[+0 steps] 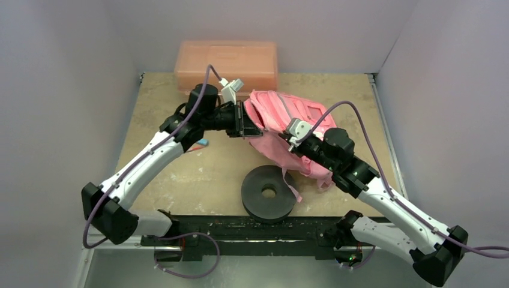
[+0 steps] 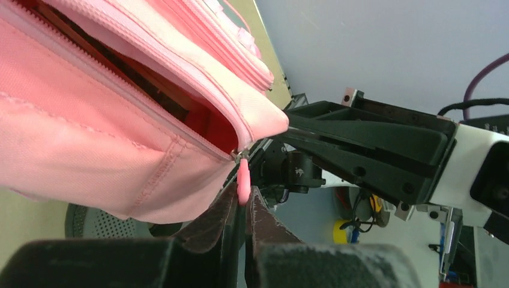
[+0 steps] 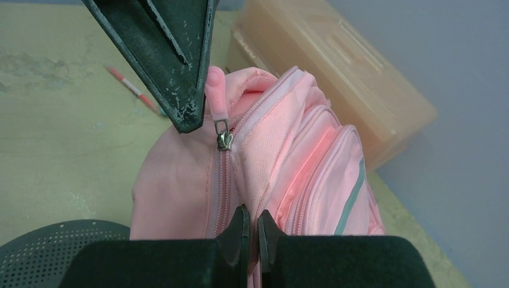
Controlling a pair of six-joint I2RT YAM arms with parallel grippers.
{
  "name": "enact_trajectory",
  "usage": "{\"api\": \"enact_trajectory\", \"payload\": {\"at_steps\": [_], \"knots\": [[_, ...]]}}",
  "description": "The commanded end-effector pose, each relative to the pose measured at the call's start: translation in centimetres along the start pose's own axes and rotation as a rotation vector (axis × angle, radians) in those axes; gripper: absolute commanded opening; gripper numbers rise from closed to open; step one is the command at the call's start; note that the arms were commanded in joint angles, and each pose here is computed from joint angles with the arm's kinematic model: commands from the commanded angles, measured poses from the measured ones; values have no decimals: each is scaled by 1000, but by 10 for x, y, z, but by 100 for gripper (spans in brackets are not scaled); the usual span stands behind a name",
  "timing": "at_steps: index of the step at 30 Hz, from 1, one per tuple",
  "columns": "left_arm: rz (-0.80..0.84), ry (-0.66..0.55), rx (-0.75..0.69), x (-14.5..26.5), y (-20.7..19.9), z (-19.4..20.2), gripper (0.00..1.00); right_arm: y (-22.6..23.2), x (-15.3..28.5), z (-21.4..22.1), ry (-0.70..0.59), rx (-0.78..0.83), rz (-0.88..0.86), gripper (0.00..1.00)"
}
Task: Pack the student bag
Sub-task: Zip the student bag at the center of the board.
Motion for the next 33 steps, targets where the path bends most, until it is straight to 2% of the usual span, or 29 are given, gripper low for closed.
{"api": "enact_trajectory", "payload": {"at_steps": [1,9,13,14,16,17,21,28,33], "knots": [[32,-263,-107,74,-51,-33,0,-25,-3,-67,-214,150,60,0],[177,-262,-129,82,-107,-13,0,-11,-23,-87,-272,158,-50,0],[91,-248,-148,77,-93,-11,0,-13,-13,-78,-248,117,-25,0],[29,-244,-159,75,-82,-10,4,-14,-9,-77,-252,103,-20,0],[-56,-224,-193,72,-60,-7,27,-13,0,-74,-248,74,-19,0],[-72,-214,-224,70,-53,-4,35,-13,2,-73,-239,57,-19,0],[-133,-212,-385,61,-24,4,54,-15,12,-67,-210,-24,9,0],[-131,-165,-491,19,-19,0,56,-14,20,-63,-180,-64,14,0],[-173,-101,-542,-13,-14,5,50,-17,22,-62,-166,-56,25,0]]}}
Point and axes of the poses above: each gripper's point midway between its finger pads, its own x axis back along the fingers, its own y axis along the line the jaws close on, z = x × y, the point moved 2 cm from there along x, back along the fingers, and after that the axes turned 10 degrees about -x, right-handed, at the moved point
